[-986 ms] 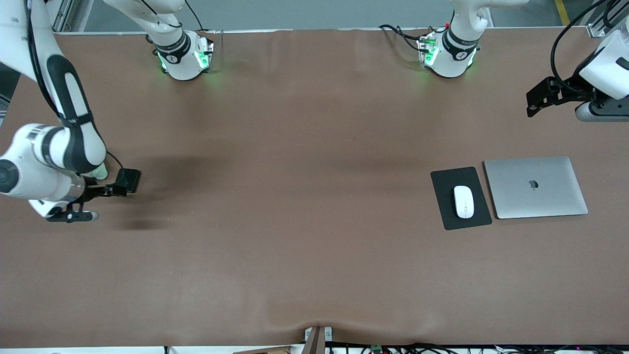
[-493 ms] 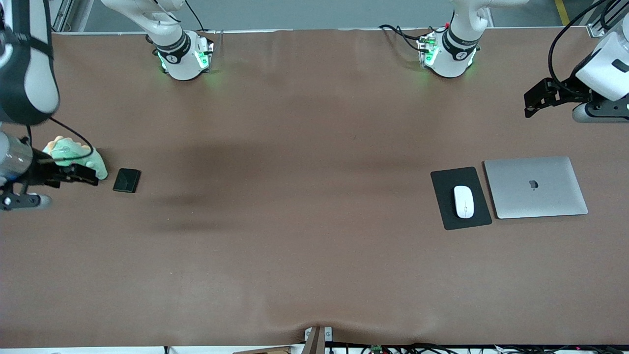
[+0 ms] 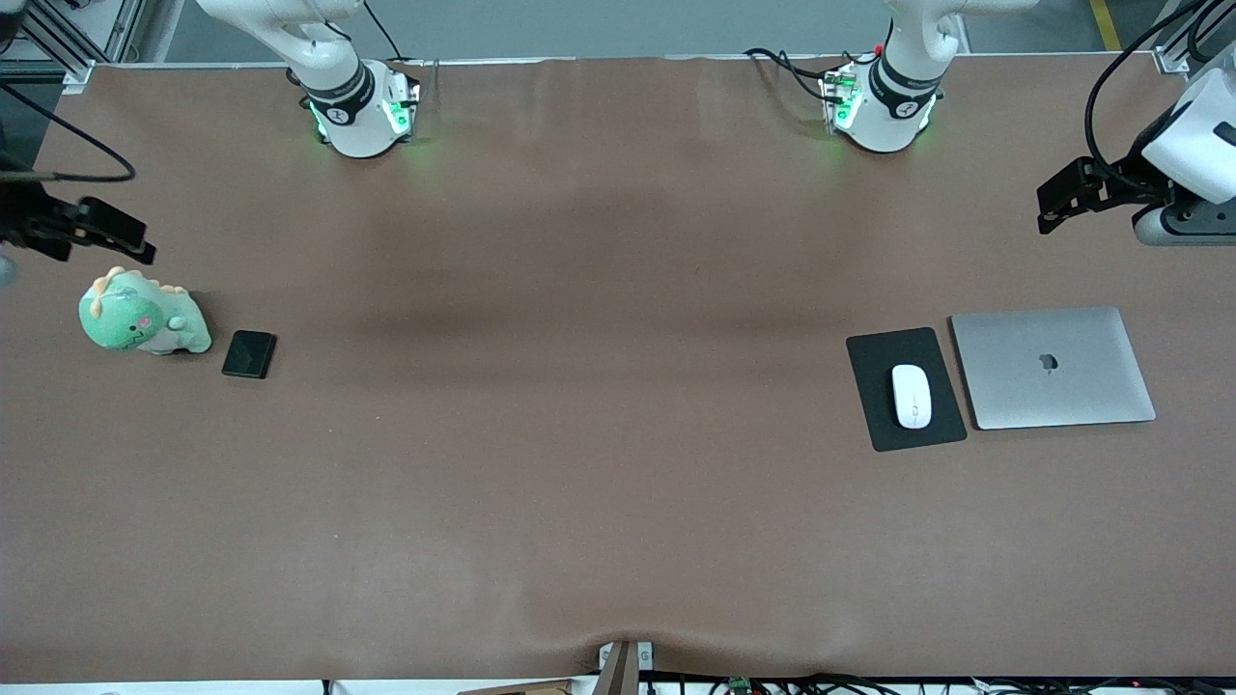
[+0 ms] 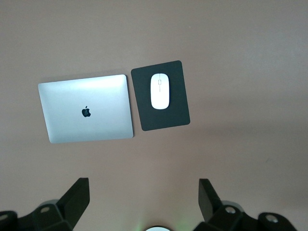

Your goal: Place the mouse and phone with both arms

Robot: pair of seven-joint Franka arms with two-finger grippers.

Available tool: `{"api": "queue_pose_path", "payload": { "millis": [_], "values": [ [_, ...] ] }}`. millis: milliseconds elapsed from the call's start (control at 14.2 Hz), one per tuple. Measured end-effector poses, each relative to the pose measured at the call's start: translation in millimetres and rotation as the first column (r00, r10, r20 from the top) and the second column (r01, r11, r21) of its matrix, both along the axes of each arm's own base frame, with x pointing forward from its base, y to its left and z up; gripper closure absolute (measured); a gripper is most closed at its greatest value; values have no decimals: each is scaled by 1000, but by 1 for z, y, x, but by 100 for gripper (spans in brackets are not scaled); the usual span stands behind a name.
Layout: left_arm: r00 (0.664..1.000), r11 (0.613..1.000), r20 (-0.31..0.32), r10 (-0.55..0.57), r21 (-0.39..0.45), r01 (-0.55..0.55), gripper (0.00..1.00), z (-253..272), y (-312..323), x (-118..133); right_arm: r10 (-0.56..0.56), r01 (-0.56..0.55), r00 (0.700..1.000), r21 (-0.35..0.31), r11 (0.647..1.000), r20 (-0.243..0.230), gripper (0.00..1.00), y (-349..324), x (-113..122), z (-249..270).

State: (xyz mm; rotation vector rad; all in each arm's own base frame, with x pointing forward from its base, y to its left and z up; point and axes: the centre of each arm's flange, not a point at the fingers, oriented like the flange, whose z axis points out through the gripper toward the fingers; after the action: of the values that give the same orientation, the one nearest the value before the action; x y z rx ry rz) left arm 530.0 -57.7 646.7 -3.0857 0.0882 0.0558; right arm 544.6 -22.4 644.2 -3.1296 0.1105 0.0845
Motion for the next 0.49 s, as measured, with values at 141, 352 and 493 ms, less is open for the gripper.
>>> {"api": "queue_pose_path", "payload": {
  "millis": [141, 352, 493],
  "values": [
    [1000, 1000, -2, 7, 0, -7, 0, 0, 4, 0, -6, 6, 999, 1, 1000, -33, 0, -2, -5, 2],
    [1000, 1000, -2, 13, 0, -13, 0, 0, 7, 0, -32, 32, 998, 1, 999, -61, 0, -3, -10, 1],
    [1000, 1000, -2, 13, 0, -13, 0, 0, 7, 0, -32, 32, 998, 4, 999, -52, 0, -2, -9, 2]
  ]
}}
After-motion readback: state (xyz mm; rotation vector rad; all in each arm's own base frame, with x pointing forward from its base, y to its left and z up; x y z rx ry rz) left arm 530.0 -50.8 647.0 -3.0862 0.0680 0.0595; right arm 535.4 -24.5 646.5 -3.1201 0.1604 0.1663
